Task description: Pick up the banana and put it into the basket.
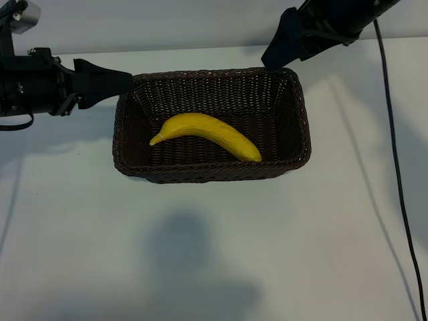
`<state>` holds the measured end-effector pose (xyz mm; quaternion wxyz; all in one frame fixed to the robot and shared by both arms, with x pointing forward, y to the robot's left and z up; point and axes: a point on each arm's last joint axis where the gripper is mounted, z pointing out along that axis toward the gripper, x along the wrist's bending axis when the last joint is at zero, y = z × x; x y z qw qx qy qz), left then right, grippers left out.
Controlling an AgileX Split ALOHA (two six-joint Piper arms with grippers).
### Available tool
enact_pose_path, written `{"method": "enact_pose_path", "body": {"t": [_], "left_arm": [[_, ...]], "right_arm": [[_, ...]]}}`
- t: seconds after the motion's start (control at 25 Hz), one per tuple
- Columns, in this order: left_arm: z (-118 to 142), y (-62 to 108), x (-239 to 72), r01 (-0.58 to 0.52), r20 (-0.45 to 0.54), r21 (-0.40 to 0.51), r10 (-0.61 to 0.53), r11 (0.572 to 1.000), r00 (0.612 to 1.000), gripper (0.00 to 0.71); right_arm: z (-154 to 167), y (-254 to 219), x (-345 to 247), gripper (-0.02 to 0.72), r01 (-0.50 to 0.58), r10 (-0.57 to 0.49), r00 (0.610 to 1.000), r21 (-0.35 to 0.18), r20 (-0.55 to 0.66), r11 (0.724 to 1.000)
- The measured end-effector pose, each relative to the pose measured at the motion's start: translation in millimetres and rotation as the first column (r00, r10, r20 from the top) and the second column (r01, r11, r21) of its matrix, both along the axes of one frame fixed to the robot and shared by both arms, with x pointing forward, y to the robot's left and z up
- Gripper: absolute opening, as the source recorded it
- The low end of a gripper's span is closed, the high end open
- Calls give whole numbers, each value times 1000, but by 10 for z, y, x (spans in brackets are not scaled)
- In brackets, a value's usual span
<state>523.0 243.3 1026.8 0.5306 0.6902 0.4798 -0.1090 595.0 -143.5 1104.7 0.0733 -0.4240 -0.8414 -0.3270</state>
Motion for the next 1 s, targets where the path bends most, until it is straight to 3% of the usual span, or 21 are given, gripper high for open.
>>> {"method": "enact_pose_path", "body": {"t": [0.64, 1.0], "left_arm": [[3, -4, -6, 10, 5, -2, -10, 1000, 1000, 586], [43, -28, -22, 29, 2, -55, -29, 998, 1000, 586]], "right_arm": [[53, -24, -34, 644, 1, -1, 1000, -16, 13, 1000], [52, -26, -33, 630, 5, -5, 1000, -18, 11, 1000]]}}
